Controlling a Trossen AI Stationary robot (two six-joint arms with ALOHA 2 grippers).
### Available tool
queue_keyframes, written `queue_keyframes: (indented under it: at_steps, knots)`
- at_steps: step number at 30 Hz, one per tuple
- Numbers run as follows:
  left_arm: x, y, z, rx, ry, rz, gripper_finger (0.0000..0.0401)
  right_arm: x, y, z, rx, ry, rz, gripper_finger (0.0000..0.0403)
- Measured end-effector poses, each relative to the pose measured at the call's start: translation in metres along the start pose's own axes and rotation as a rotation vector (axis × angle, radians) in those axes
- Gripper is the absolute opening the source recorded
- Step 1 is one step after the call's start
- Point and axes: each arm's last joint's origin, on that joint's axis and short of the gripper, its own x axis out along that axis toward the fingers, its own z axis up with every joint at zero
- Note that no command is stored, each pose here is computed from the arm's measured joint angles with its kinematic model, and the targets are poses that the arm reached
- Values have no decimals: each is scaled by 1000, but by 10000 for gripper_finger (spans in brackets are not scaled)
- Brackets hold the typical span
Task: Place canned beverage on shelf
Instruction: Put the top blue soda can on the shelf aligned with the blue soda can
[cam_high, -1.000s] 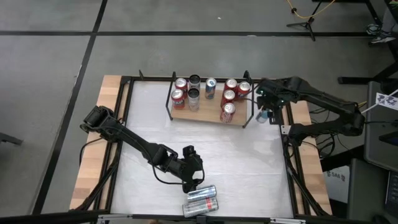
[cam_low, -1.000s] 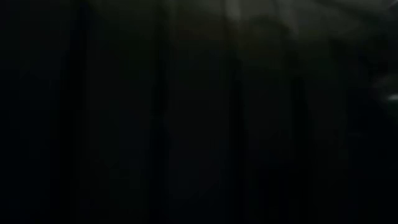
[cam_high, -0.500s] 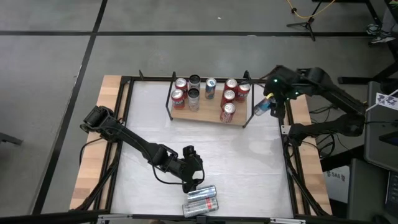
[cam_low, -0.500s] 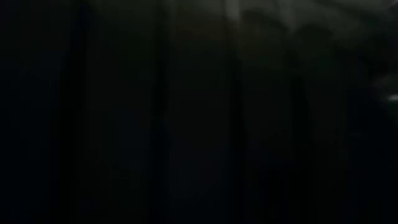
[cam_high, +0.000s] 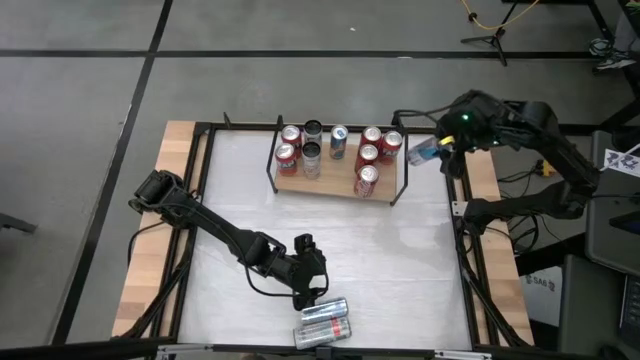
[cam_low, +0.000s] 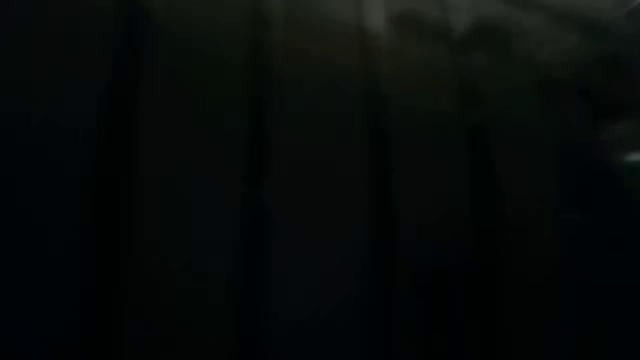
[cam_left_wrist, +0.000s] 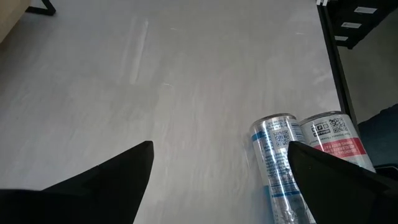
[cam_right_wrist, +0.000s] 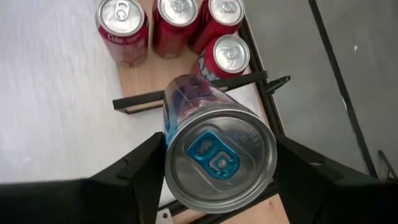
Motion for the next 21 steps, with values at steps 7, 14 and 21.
queue_keyframes:
  at_steps: [7, 14, 21]
  knots:
    - [0, 0, 0, 0, 0, 0, 363, -2, -1, 5, 59, -40, -8, 240]
    - [0, 0, 0, 0, -1, 0, 363, 12, -3, 28, 98, -123, 49, 240]
    - [0, 0, 0, 0, -1, -1, 363, 36, -3, 59, 94, -200, 151, 240]
